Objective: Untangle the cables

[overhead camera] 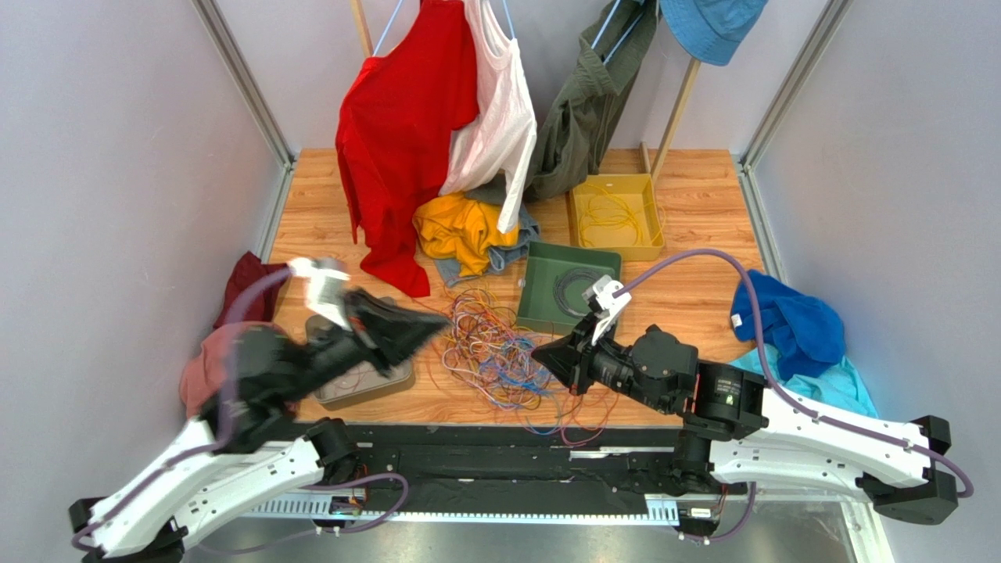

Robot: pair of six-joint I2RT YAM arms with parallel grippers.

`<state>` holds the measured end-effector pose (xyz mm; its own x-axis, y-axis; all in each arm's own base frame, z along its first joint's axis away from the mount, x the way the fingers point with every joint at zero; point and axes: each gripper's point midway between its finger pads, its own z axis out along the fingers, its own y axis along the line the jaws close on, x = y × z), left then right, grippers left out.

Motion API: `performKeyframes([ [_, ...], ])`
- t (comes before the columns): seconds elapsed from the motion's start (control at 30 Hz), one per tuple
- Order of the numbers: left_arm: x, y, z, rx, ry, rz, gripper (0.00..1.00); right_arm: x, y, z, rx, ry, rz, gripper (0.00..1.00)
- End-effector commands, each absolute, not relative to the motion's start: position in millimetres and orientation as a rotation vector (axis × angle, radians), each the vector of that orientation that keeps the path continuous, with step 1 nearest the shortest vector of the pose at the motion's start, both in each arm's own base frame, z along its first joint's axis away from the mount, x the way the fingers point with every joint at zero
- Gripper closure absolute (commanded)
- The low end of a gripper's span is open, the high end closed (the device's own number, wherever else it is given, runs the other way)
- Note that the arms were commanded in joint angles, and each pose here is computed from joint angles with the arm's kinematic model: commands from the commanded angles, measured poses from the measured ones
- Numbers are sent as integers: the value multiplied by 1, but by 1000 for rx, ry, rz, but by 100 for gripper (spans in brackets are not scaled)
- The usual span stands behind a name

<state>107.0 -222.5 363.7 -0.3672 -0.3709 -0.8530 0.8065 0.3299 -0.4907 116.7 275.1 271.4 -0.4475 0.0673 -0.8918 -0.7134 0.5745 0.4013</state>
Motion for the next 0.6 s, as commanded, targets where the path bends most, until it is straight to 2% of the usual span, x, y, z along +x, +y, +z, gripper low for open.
performKeyframes([
  [0.0, 121, -153, 449, 284, 1394, -1017, 100, 127, 259, 242, -448, 1864, 910, 100],
  [0.03, 120, -144, 481, 261, 1363, -1003, 100, 128, 258, 237, -441, 1871, 906, 100],
  [0.13, 126, -126, 516, 209, 1352, -928, 100, 127, 257, 216, -439, 1903, 894, 100],
  [0.4, 148, -96, 569, 85, 1360, -739, 100, 124, 256, 181, -442, 1960, 877, 100],
  [0.57, 146, -73, 622, 30, 1263, -694, 100, 123, 254, 173, -444, 1968, 871, 100],
])
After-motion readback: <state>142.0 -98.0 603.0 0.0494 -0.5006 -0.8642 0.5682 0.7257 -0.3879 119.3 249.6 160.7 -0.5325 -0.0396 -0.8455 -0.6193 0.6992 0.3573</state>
